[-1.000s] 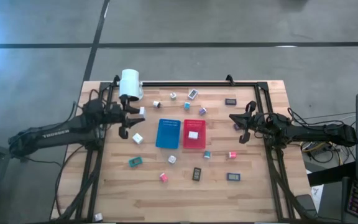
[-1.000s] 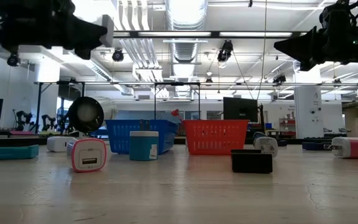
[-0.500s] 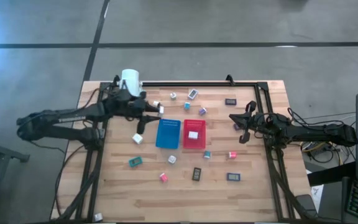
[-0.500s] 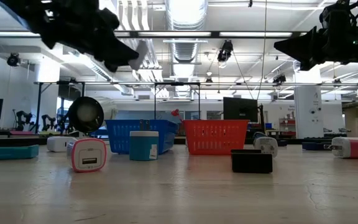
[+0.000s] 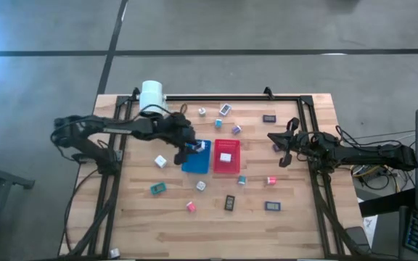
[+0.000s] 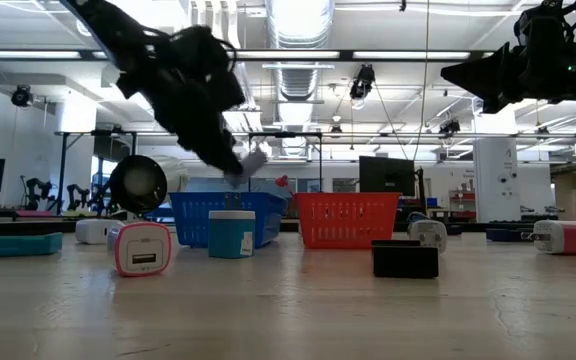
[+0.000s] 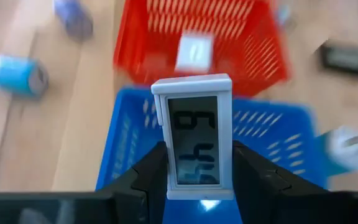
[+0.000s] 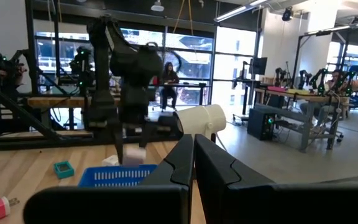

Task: Pick & Place Office items
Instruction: Put the white digital clock into the blue bin

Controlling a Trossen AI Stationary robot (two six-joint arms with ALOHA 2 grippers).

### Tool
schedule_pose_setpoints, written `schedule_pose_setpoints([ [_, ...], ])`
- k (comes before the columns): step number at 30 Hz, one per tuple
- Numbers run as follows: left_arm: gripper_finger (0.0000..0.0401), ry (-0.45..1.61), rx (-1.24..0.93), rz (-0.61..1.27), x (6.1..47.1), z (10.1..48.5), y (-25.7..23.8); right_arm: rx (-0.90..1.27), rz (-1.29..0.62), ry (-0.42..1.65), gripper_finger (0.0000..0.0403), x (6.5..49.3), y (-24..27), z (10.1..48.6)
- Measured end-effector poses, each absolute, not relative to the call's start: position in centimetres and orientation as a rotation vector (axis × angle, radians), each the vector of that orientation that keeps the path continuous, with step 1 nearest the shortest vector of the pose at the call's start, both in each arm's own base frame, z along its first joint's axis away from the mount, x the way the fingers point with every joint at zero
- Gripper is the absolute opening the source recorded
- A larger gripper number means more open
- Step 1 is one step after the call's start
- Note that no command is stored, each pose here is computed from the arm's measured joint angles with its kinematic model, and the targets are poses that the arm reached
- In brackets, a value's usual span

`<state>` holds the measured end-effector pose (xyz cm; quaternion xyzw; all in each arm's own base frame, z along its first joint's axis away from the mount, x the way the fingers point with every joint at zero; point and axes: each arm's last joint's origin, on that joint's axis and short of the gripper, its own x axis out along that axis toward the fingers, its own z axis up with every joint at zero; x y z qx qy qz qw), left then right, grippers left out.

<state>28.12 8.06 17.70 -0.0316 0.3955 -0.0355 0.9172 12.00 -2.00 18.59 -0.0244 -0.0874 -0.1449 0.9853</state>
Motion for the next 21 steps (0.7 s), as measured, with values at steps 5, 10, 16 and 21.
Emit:
schedule_pose_setpoints([
  [5, 0.0143, 0.897, -0.077, -0.06, 29.0, 16.1, 8.2, -0.049, -0.291, -0.176, 0.0008, 12.0, -2.0, 18.6],
  [10, 0.0143, 0.918, -0.081, -0.076, 29.3, 15.5, 7.6, -0.049, -0.291, -0.175, 0.0008, 12.0, -2.0, 18.6],
  [16, 0.0143, 0.995, -0.048, -0.014, 28.9, 15.2, 7.3, -0.039, -0.29, -0.177, 0.0008, 12.0, -2.0, 18.6],
  [21, 0.0143, 1.005, -0.027, -0.005, 28.9, 14.9, 7.3, -0.03, -0.289, -0.178, 0.0008, 12.0, -2.0, 18.6],
])
